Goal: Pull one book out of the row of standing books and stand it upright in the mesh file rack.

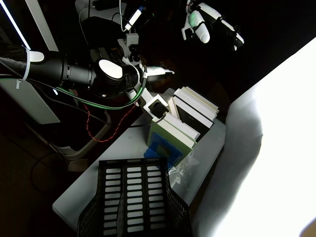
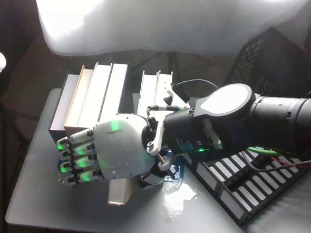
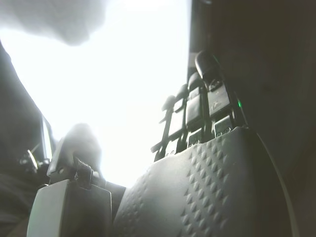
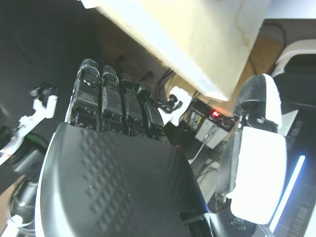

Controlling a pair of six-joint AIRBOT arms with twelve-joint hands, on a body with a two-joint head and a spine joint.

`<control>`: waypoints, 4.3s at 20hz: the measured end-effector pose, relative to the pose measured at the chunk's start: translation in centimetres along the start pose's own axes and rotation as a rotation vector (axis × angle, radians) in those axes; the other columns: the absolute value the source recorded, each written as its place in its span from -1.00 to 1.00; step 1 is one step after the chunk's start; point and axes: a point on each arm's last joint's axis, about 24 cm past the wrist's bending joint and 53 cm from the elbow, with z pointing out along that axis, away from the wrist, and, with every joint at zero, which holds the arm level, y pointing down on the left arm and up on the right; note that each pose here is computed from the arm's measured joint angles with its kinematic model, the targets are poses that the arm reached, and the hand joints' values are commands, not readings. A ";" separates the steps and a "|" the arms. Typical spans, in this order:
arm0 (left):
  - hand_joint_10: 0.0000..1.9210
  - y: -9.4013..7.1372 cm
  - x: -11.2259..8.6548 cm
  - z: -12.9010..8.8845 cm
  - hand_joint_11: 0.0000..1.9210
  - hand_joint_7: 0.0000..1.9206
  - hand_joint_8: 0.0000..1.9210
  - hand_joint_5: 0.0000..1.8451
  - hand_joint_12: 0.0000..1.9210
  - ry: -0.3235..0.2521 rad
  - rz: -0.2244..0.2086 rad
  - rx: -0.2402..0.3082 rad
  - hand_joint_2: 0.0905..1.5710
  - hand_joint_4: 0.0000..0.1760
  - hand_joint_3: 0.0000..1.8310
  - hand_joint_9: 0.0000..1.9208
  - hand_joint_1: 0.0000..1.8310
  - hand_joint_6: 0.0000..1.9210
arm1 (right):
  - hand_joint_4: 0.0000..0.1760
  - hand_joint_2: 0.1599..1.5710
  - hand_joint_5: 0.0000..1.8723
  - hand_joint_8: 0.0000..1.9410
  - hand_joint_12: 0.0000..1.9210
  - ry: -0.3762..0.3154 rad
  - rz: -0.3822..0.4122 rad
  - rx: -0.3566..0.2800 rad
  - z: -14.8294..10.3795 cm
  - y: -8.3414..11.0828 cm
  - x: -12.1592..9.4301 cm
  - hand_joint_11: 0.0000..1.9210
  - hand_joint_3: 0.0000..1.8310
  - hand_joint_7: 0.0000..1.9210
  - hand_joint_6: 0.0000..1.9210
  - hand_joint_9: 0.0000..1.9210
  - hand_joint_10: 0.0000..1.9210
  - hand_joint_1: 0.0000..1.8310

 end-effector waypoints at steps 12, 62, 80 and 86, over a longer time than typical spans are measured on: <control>-1.00 -0.1 0.0 0.0 -0.97 -1.00 -1.00 -1.00 -0.97 0.001 0.001 0.005 0.70 -1.00 -1.00 -1.00 -0.70 -1.00 | -1.00 0.03 -1.00 -1.00 -0.39 0.057 -0.021 0.034 0.9 -0.8 2.5 -1.00 -1.00 -0.99 -1.00 -0.98 -0.99 -0.08; -1.00 -1.3 -0.5 -0.3 -1.00 -1.00 -1.00 -0.96 -1.00 -0.007 0.008 0.039 0.69 -0.77 -1.00 -1.00 -0.73 -0.99 | -1.00 0.39 -0.11 0.10 0.72 -0.055 0.009 0.019 -4.0 -1.5 -2.8 -0.27 -1.00 0.03 0.05 -0.06 0.41 0.48; -1.00 -2.9 0.9 0.9 -1.00 -1.00 -1.00 -0.97 -1.00 0.027 -0.011 0.084 0.68 -0.92 -1.00 -1.00 -0.80 -0.99 | -1.00 0.51 -0.29 0.41 0.83 -0.241 0.002 0.107 -14.0 -6.1 -11.9 -0.18 -0.99 -0.08 0.33 -0.09 0.53 0.36; -1.00 -4.2 1.2 1.7 -1.00 -1.00 -1.00 -0.97 -1.00 0.031 -0.022 0.121 0.67 -0.92 -1.00 -1.00 -0.76 -0.99 | -1.00 0.52 -0.30 0.44 0.81 -0.289 -0.019 0.171 -17.4 -8.1 -14.4 -0.18 -1.00 -0.22 0.32 -0.18 0.62 0.47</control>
